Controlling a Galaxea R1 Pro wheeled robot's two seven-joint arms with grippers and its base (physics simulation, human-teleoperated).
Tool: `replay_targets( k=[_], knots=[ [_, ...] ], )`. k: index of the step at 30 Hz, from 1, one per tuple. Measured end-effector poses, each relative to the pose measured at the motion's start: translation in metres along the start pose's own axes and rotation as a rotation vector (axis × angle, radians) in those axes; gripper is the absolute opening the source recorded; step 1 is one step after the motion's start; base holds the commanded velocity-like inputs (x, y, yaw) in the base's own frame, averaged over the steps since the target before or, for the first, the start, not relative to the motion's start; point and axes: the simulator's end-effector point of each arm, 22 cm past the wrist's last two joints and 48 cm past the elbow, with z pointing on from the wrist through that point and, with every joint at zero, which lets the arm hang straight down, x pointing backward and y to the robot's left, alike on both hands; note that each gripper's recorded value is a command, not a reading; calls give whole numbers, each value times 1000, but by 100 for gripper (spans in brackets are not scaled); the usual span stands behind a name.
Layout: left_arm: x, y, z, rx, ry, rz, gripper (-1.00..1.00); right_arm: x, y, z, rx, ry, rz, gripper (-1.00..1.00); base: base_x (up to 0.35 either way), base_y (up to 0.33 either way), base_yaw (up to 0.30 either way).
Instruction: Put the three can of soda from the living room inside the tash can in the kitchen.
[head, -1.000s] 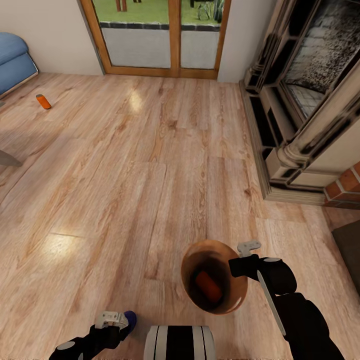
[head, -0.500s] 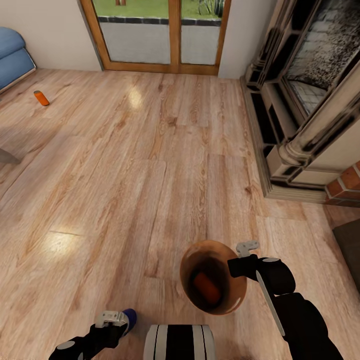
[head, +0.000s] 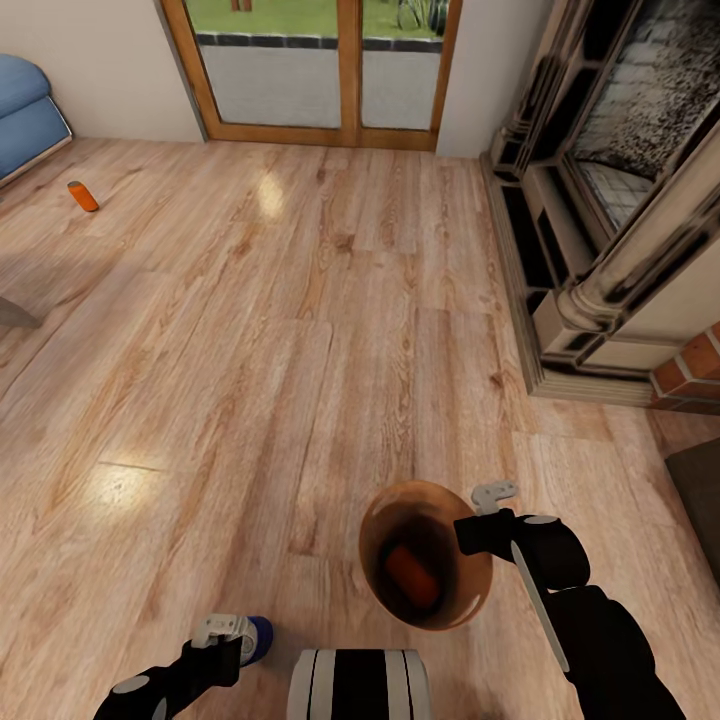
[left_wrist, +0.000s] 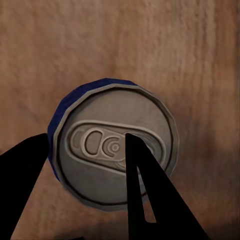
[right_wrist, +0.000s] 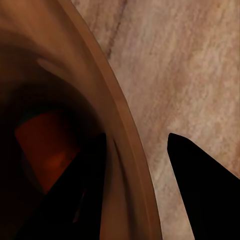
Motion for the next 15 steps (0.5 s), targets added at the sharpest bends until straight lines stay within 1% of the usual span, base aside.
replay_targets(
  k=[9, 11, 13, 15],
  knots=[
    [0, -1, 0, 0, 1, 2, -100, 0, 0, 0, 0, 0, 0, -100, 0, 0, 0],
    [2, 1, 0, -4, 3, -1, -100, -3, 0, -3, 3, -8, -2, -100, 0, 0, 0],
    [2, 3, -2, -14, 4, 18, -100, -6, 1, -7, 2, -16, -2, -100, 0, 0, 0],
    [-1, 2, -4, -14, -4, 20, -100, -9, 1, -10, 1, -24, -2, -100, 0, 0, 0]
  ],
)
